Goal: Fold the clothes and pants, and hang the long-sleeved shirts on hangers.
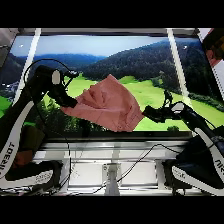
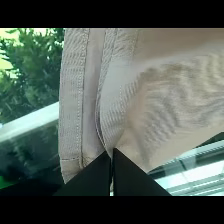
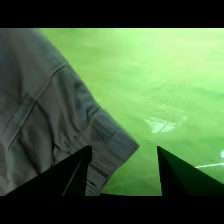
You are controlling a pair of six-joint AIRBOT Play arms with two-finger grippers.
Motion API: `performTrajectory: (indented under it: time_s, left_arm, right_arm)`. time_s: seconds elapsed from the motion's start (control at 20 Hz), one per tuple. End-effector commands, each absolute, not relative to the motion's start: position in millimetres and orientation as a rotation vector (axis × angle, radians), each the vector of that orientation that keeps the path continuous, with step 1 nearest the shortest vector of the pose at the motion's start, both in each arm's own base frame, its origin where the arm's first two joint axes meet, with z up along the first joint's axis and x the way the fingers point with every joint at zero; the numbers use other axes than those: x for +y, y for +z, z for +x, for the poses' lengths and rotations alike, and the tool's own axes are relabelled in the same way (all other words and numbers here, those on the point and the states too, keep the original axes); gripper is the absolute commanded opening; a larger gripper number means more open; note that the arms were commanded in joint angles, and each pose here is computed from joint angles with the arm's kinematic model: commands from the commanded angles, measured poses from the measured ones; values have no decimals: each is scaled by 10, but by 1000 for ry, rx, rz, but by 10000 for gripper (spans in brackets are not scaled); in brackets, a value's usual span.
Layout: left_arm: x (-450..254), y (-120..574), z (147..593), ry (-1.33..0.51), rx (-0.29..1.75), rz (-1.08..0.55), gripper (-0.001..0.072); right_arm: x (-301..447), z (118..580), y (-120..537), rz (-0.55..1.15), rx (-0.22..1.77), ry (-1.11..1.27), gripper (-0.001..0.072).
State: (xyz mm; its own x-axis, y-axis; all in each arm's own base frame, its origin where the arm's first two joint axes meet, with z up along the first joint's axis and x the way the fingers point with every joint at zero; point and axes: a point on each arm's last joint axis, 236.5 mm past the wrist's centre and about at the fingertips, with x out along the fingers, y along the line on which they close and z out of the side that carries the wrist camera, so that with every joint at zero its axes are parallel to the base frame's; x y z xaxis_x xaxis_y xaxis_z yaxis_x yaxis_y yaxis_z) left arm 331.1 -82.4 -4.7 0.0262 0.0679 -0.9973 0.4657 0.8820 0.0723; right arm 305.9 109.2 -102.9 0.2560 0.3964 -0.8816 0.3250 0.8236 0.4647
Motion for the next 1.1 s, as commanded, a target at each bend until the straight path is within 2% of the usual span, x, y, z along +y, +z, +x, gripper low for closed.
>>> performTrajectory:
  time_s: [0.0, 0.1, 0.2, 0.3, 0.4, 0.6, 0.85, 0.9, 0.95, 1.0, 1.05]
  left_arm:
    - [-826, -46, 3309, -324, 1527, 434, 12]
    - [-826, -46, 3309, -324, 1527, 434, 12]
    - [-827, -46, 3310, -324, 1527, 434, 12]
    - [-827, -46, 3310, -324, 1527, 434, 12]
    - [-827, -55, 3310, -324, 1530, 434, 12]
    - [-835, -79, 3305, -327, 1538, 431, 12]
    - [-778, -41, 3320, -312, 1529, 429, 13]
    - [-760, -23, 3306, -309, 1532, 426, 51]
    - [-745, -4, 3290, -306, 1535, 424, 218]
    - [-730, 7, 3268, -303, 1543, 422, 460]
    - [-726, 17, 3257, -299, 1545, 418, 530]
  right_arm:
    - [1149, 3081, -1193, 735, 1364, 17, 446]
    - [1177, 3056, -1262, 756, 1388, 11, 445]
    - [1269, 3063, -1245, 773, 1390, 58, 400]
    - [1361, 3032, -1207, 768, 1400, 123, 399]
    - [1414, 2955, -1192, 746, 1428, 170, 329]
    - [1372, 3029, -1198, 738, 1395, 155, 32]
    - [1330, 3219, -1116, 716, 1331, 155, 22]
    - [1338, 3258, -1066, 702, 1317, 173, 23]
    - [1341, 3274, -1024, 693, 1310, 184, 23]
    - [1330, 3296, -982, 676, 1298, 191, 23]
    - [1329, 3304, -938, 663, 1292, 200, 23]
